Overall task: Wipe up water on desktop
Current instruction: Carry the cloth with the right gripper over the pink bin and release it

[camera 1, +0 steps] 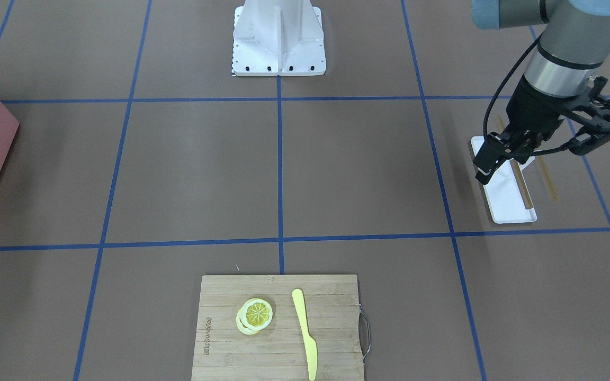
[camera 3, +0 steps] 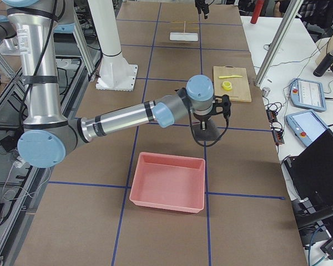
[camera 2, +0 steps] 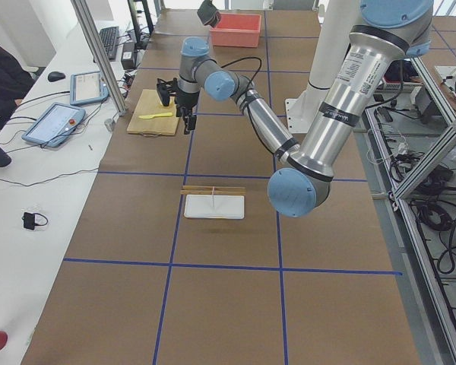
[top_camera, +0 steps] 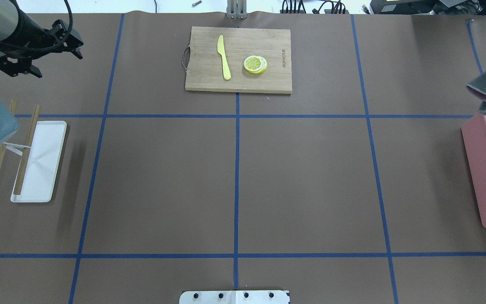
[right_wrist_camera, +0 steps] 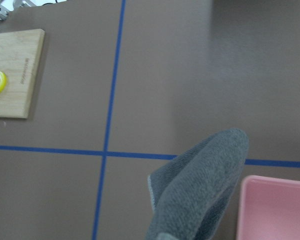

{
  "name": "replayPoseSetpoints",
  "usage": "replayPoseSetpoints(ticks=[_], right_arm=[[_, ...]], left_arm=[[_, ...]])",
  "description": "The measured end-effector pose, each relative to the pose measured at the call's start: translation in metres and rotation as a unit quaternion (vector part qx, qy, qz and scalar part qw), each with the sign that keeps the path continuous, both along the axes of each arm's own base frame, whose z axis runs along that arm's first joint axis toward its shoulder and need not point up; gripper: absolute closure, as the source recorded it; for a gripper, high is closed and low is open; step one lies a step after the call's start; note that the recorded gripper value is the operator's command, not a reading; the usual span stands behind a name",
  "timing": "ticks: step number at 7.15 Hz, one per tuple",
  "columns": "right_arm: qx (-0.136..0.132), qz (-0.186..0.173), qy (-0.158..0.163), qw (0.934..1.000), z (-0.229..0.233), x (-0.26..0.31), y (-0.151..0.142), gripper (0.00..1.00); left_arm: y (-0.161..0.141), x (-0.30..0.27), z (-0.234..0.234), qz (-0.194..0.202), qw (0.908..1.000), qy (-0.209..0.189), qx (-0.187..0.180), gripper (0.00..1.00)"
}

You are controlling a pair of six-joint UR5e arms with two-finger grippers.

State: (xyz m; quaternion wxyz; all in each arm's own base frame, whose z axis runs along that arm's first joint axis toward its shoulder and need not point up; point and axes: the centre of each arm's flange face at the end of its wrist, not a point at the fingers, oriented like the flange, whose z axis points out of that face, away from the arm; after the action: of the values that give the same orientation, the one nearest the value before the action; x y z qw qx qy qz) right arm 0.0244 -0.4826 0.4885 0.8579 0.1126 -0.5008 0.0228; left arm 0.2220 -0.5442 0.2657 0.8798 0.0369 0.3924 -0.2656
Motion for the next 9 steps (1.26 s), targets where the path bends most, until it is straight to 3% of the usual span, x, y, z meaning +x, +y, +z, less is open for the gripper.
replayPoseSetpoints(ticks=[2, 4, 5, 9], right_arm=[[0.023, -0.022, 0.063, 0.9975, 0.073, 0.029, 0.059, 1.0], [0.008, -0.052, 0.109, 0.9926, 0.112, 0.028, 0.089, 1.0], [-0.002, -0.065, 0.118, 0.9908, 0.121, 0.025, 0.094, 0.01], [-0.047, -0.08, 0.136, 0.9863, 0.151, 0.021, 0.103, 0.0]], left_arm=[[0.0, 0.0, 0.0, 0.0, 1.0, 0.0, 0.0, 0.02], [0.0, 0.0, 0.0, 0.0, 1.0, 0.0, 0.0, 0.02], [0.001, 0.0, 0.0, 0.0, 1.0, 0.0, 0.0, 0.02], [0.007, -0.011, 0.008, 0.017, 0.9997, -0.008, 0.014, 0.02]])
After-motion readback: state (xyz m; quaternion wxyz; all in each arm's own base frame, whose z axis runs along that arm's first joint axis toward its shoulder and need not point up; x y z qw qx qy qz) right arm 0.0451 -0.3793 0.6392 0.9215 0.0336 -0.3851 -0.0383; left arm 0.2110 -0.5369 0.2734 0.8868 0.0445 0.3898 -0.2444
